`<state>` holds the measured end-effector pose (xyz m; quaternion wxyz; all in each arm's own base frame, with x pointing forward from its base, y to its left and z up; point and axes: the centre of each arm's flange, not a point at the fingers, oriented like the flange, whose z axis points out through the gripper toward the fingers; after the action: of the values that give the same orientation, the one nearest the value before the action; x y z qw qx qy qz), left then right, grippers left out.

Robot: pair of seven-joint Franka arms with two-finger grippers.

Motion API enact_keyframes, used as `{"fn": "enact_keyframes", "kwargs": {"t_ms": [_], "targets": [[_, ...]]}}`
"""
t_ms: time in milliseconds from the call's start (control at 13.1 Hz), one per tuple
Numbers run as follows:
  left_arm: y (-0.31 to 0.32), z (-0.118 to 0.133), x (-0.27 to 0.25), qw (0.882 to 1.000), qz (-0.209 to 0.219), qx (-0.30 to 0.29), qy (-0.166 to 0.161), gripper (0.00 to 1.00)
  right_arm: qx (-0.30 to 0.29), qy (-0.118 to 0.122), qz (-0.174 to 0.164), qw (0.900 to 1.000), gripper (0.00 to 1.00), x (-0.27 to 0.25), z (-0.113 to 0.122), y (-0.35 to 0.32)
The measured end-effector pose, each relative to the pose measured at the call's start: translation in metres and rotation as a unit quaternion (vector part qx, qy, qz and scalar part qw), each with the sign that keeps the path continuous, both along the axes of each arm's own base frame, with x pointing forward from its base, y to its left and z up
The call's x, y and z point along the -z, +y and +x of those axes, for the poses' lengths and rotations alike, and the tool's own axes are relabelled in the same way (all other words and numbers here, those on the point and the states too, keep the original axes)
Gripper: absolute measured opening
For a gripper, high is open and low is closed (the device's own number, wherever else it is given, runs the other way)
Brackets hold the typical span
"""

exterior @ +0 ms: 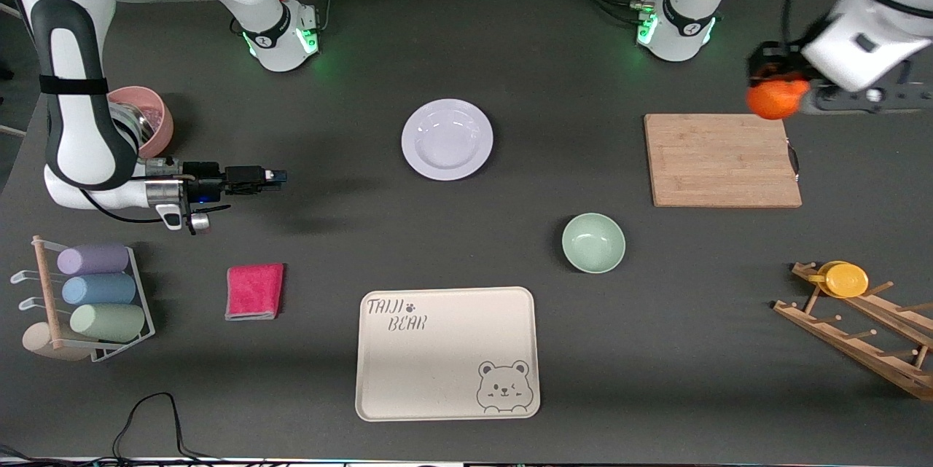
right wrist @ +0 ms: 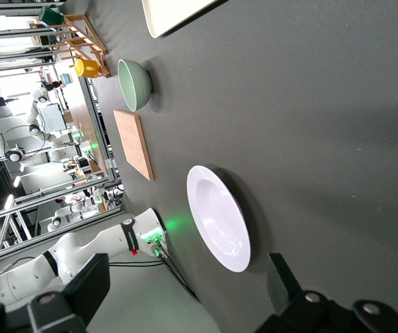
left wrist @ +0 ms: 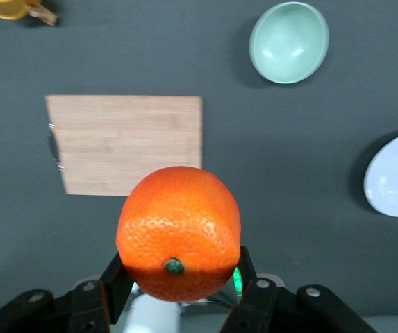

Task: Place orange and plate with both arms
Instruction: 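Lift the orange with the left gripper while the right gripper reaches forward, then carry the orange onto the white plate with the left gripper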

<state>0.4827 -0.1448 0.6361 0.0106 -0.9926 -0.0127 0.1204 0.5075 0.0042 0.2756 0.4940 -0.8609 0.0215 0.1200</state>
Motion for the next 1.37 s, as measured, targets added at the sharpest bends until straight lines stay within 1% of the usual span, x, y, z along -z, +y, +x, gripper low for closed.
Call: {"fn": "enact_keyframes", "kwargs": {"t_ms": [153,305,458,611,763,840,992,1145,1298,1374], "targets": [[-0.082,-0.014,0.007,0.999,0.006,-0.027,-0.024,0.63,-0.002,-0.017,0.01,1.0,1.0,0.008,-0.006,0.004],[-0.164,-0.034,0.025,0.997,0.008,-0.064,-0.038,0.63,-0.007,-0.023,0.021,0.999,1.0,0.016,-0.013,0.01],[-0.227,-0.046,0.045,0.994,-0.009,-0.098,-0.04,0.63,-0.01,-0.021,0.023,0.999,1.0,0.019,-0.017,0.015],[-0.285,-0.051,0.067,0.99,-0.037,-0.129,-0.031,0.63,-0.011,-0.02,0.026,0.999,1.0,0.023,-0.021,0.017],[-0.343,-0.061,0.102,0.988,-0.045,-0.144,-0.035,0.63,-0.005,-0.032,0.04,0.999,1.0,0.026,-0.024,0.021],[-0.373,-0.072,0.126,0.987,-0.046,-0.149,-0.04,0.63,-0.002,-0.038,0.04,0.998,1.0,0.029,-0.025,0.024],[-0.418,-0.096,0.171,0.988,-0.04,-0.141,-0.045,0.63,0.0,-0.045,0.034,0.998,1.0,0.032,-0.025,0.032],[-0.445,-0.118,0.213,0.991,-0.018,-0.12,-0.055,0.63,0.008,-0.052,0.03,0.998,1.0,0.034,-0.024,0.047],[-0.457,-0.124,0.25,0.991,-0.006,-0.119,-0.055,0.63,0.009,-0.06,0.017,0.998,1.0,0.038,-0.023,0.061],[-0.46,-0.124,0.269,0.991,-0.009,-0.12,-0.05,0.63,0.008,-0.062,0.011,0.998,1.0,0.039,-0.023,0.065]]}}
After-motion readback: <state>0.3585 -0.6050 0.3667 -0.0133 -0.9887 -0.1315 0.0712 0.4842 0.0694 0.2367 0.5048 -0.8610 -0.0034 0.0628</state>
